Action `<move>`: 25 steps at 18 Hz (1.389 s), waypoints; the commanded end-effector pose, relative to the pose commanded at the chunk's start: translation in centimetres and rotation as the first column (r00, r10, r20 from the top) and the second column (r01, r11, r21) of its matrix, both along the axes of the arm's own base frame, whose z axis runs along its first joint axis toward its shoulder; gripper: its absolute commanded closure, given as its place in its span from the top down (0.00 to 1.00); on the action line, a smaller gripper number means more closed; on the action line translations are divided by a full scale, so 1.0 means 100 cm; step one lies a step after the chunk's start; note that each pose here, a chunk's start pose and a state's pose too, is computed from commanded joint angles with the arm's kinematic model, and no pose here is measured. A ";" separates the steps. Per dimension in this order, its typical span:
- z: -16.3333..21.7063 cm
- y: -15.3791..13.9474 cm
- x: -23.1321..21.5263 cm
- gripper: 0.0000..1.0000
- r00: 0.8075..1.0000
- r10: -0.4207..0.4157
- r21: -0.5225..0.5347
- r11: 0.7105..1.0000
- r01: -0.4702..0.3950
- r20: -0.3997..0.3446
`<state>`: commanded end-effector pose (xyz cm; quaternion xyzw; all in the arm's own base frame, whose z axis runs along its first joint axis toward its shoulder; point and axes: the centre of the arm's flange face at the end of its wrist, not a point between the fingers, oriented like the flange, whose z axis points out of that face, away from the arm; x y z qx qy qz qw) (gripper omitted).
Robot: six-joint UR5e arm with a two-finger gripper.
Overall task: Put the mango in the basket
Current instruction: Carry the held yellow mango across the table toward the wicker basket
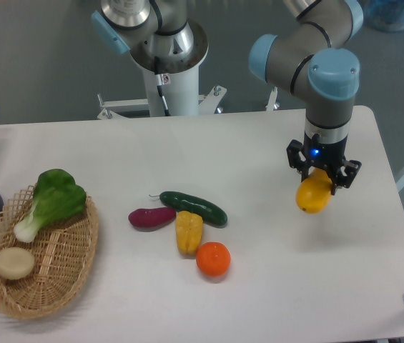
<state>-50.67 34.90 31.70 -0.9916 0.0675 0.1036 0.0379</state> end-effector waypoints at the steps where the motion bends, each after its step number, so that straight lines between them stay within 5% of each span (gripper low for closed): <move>1: -0.001 0.000 0.000 0.43 1.000 0.000 -0.001 1.000 0.000 0.001; 7: -0.001 0.021 0.015 0.43 0.999 0.032 -0.001 0.999 -0.032 0.001; 17: -0.010 0.105 0.086 0.43 0.995 0.094 0.044 0.994 -0.096 0.033; 25: 0.001 0.207 0.238 0.43 0.999 -0.021 0.089 0.996 0.017 0.042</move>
